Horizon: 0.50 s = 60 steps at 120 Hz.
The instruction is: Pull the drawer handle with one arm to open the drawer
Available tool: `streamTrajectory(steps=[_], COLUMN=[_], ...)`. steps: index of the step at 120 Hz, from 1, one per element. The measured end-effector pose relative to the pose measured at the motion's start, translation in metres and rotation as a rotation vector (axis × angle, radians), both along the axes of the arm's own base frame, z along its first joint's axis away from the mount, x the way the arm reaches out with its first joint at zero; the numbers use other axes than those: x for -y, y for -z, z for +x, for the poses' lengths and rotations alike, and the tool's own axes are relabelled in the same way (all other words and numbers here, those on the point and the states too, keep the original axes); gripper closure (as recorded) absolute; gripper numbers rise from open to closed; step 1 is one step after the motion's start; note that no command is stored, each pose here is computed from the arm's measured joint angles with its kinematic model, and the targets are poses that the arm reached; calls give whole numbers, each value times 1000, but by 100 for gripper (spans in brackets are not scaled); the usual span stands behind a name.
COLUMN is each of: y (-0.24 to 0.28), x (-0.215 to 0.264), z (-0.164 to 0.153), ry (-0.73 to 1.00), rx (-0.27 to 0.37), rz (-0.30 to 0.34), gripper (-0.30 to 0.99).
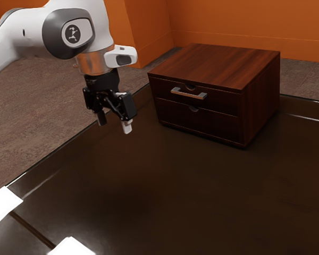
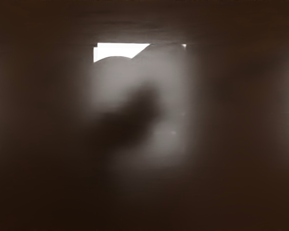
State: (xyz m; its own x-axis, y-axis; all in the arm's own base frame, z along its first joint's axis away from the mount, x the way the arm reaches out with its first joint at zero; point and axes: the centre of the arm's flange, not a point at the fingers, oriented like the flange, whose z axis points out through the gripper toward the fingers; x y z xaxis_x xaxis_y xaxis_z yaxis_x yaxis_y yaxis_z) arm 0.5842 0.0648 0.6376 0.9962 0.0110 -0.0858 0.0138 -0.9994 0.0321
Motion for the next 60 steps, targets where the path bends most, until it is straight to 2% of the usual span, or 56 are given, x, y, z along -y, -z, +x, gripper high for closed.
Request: streamTrajectory(steps=[26,30,34,39,44,50,60], y=[-2,-27,-71,-114,-133,-140,-135], x=[-1,-1,3,22,56,107,210], z=[-1,-11,-27,-39,-44,-45,-49], ry=[-16,-17,1,101,256,467,809], rx=[2,48,137,243,304,339,382], rz=[1,6,13,-8,-56,-79,-57], gripper=[0,0,0,0,0,0,0])
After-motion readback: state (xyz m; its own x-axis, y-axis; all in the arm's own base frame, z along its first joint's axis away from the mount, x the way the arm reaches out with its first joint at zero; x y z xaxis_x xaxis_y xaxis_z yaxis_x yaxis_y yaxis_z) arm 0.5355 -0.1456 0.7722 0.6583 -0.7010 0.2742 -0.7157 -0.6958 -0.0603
